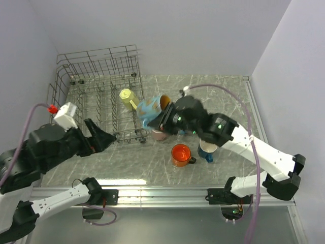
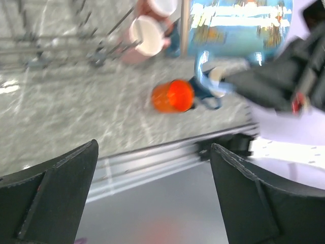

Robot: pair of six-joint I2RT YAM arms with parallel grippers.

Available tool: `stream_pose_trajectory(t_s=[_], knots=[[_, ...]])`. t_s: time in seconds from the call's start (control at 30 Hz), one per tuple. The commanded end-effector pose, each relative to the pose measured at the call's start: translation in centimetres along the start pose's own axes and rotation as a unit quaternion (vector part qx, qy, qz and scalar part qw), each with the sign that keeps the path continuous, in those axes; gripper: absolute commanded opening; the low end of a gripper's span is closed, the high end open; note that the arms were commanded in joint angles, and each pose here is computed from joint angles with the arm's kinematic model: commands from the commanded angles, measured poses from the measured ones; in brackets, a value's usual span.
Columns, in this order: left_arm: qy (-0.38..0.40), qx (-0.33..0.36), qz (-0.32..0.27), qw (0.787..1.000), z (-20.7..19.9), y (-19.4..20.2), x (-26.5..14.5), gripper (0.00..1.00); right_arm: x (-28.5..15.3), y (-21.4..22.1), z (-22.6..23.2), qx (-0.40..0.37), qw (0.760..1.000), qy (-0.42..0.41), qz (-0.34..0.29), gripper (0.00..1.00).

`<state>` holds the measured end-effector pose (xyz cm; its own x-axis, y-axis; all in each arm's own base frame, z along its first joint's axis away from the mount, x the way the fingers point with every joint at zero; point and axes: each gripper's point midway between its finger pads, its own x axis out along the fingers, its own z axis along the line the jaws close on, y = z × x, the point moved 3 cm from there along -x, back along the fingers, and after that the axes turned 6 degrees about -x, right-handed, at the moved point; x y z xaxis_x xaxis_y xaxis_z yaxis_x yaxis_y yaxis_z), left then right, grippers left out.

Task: Load the cups into the dish rack

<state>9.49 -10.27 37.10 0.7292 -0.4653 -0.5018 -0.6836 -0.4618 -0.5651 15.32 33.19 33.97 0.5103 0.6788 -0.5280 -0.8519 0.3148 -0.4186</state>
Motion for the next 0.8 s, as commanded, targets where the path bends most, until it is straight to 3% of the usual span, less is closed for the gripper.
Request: stream_pose_trajectory(t_s=[0.0,0.17,0.5,0.67,0.73,0.77], knots=[[0.067,-0.041,-0.06,0.995,-1.8,-2.1,-1.7,0.99,-2.3,-5.2,6.4,0.007,0.979,-0.198,-0.042,0.0],[0.216,-0.083,-0.101,0.968,-5.1,-3.0,-2.9,0.99,-3.3,-6.8,9.7,0.02,0.944,-0.33,-0.002,0.0],[0.284,-0.12,-0.108,0.945,-8.7,-3.1,0.8,0.99,-5.4,-6.9,12.1,0.046,0.876,-0.475,0.064,0.0],[0.319,-0.093,-0.05,0.942,-12.5,-2.0,3.2,0.99,-6.1,-8.1,9.9,0.05,0.877,-0.474,0.054,0.0],[0.34,-0.083,-0.054,0.935,-14.2,-3.4,2.5,0.99,-6.8,-8.6,9.1,0.046,0.877,-0.477,0.049,0.0],[0.321,-0.073,-0.05,0.943,-14.7,-3.7,4.1,0.99,-6.7,-9.6,8.1,0.053,0.88,-0.471,0.037,0.0]])
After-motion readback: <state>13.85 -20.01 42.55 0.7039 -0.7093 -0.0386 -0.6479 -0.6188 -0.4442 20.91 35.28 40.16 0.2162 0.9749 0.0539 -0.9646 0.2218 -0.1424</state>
